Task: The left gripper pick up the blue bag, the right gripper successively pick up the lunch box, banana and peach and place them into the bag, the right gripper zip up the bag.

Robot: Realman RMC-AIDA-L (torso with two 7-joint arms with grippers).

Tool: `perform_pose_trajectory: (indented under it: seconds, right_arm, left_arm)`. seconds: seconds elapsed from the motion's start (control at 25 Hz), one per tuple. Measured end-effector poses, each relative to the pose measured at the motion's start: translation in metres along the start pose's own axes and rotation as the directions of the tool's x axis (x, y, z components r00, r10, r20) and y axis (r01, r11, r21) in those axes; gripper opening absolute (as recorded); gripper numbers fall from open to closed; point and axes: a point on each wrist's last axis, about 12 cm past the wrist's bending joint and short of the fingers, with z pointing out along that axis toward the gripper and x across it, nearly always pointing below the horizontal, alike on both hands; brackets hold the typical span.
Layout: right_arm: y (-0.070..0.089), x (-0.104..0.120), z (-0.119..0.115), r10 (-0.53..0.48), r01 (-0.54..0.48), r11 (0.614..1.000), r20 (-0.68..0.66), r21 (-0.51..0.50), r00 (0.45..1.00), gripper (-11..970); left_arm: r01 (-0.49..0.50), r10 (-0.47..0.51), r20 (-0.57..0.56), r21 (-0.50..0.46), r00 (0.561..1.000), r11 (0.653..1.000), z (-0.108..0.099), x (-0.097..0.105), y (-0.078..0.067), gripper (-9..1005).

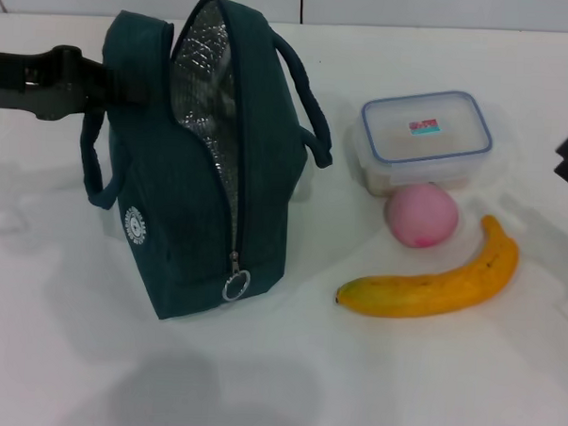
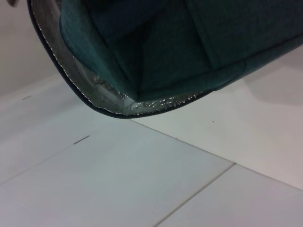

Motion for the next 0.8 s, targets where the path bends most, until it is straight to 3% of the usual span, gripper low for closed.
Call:
perform_pose_trajectory:
  seconds: [0.16,0.36,0.56,0.8]
  right_arm:
    - [-0.011,0.004,0.025,0.114,-0.117,0.991,0.035,0.071,0.993,857]
    - [-0.021,0.009,0.057,0.18,-0.186,0.969,0.049,0.163,0.982,846]
    - [-0.027,0.011,0.066,0.234,-0.248,0.945,0.087,0.215,0.968,831]
    - [-0.028,0.008,0.073,0.236,-0.252,0.94,0.094,0.232,0.967,814]
  left_arm:
    - [-0.005,0.005,-0.001,0.005,1.0,1.0,0.002,0.001,0.0,39]
    - [-0.021,0.021,0.001,0.012,1.0,1.0,0.004,0.001,-0.001,40]
    - [-0.041,0.041,0.015,0.028,0.999,0.999,0.004,-0.001,-0.003,40]
    - [-0.054,0.053,0.016,0.029,0.998,0.998,0.004,-0.004,-0.005,41]
